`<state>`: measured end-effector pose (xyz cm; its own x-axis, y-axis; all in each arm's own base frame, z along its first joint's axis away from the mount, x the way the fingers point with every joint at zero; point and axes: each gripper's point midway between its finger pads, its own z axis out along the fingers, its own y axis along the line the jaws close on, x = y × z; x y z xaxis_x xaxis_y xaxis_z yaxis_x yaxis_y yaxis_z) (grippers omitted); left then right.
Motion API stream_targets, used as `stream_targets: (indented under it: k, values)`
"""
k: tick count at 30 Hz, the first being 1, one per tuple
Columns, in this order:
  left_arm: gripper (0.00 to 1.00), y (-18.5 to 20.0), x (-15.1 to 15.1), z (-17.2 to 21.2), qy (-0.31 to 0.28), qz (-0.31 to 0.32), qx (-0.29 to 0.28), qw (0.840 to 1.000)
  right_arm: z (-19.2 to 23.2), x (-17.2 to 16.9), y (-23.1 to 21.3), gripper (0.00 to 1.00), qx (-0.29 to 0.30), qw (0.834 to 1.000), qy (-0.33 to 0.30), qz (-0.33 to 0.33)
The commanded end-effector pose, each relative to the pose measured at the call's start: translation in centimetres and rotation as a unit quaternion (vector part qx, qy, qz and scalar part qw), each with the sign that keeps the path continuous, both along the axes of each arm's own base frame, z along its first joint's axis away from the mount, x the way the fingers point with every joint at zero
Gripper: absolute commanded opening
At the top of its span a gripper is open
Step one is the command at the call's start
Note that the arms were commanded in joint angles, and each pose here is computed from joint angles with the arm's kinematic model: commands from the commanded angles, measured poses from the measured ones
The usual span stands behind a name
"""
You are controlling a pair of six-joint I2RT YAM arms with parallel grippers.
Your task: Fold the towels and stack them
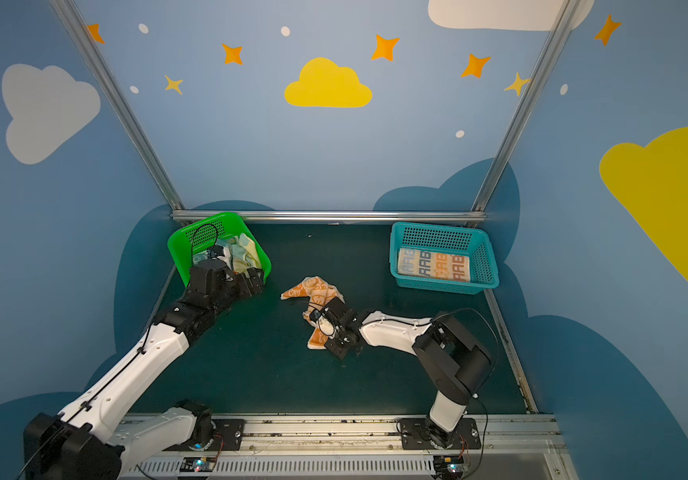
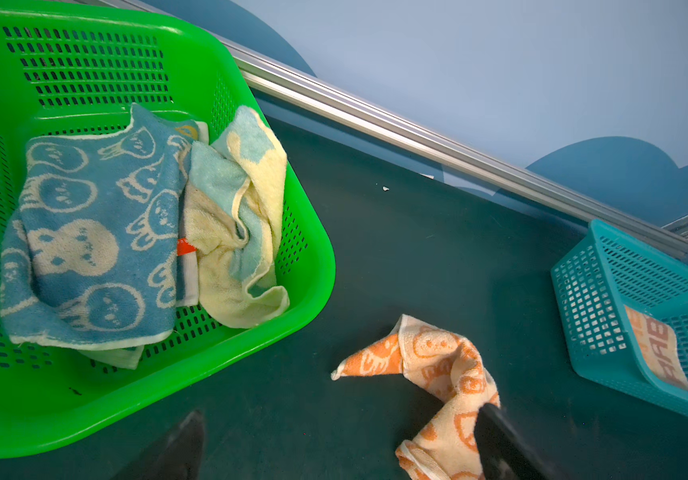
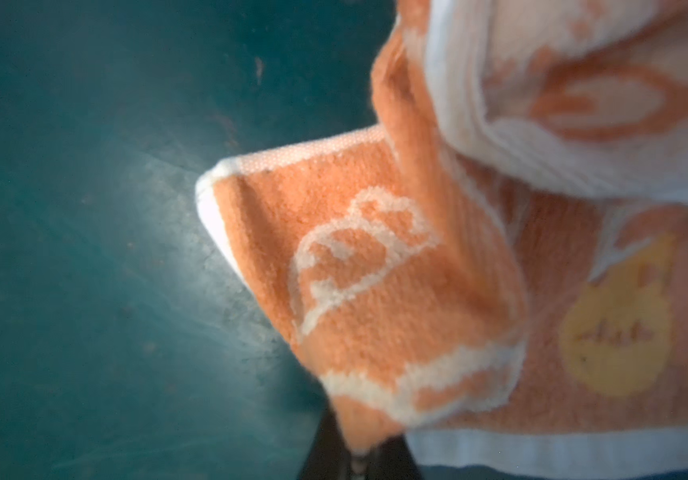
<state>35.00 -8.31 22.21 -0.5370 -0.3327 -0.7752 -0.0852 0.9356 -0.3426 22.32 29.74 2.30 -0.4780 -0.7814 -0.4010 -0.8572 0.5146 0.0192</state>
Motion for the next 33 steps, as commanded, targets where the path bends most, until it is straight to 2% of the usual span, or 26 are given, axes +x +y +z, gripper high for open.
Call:
stream_targets:
  k: [1,5,9,12,16,21,24,25,27,28,29,33]
  values:
    - [1.0,-0.1,0.3,-0.1,-0.011,-0.014,0.017,1.0,0.4,0.1,0.2,0.0,0.022,1.0,0.017,-0.002]
    - [1.0,-1.5,0.4,-0.6,-0.01,-0.068,0.031,0.997,3.0,0.9,-0.3,0.0,0.059,0.996,0.059,-0.033]
    - [1.0,-3.4,0.6,-1.5,-0.007,-0.12,0.043,0.992,5.5,1.9,-0.9,0.0,0.065,0.993,0.084,-0.053]
    - [1.0,-5.5,0.3,-2.2,-0.021,-0.172,0.079,0.982,7.1,2.7,-0.9,0.0,0.075,0.989,0.111,-0.066]
    - [1.0,-8.0,-0.4,-3.2,-0.046,-0.23,0.16,0.959,8.9,3.7,-0.8,0.0,0.113,0.975,0.173,-0.078]
    - [0.99,-9.4,-1.5,-4.1,-0.073,-0.294,0.206,0.93,10.1,4.9,-1.2,0.0,0.134,0.967,0.203,-0.082]
    - [0.99,-10.5,-2.9,-4.6,-0.105,-0.34,0.228,0.906,10.6,5.4,-1.5,0.0,0.139,0.965,0.204,-0.086]
    - [0.98,-11.0,-3.5,-4.9,-0.118,-0.361,0.241,0.893,10.8,5.5,-1.5,0.0,0.141,0.965,0.203,-0.085]
    - [0.94,-11.9,-4.6,-5.7,-0.142,-0.396,0.274,0.865,11.1,5.7,-1.5,0.0,0.142,0.965,0.202,-0.086]
    - [0.85,-12.3,-5.1,-5.9,-0.154,-0.408,0.29,0.852,11.2,5.7,-1.5,0.0,0.142,0.965,0.202,-0.085]
    - [0.81,-12.7,-5.4,-6.1,-0.162,-0.416,0.302,0.843,11.3,5.8,-1.5,0.0,0.142,0.965,0.201,-0.086]
    - [0.81,-14.0,-5.9,-6.5,-0.16,-0.439,0.308,0.829,11.5,5.9,-1.4,0.0,0.146,0.965,0.202,-0.086]
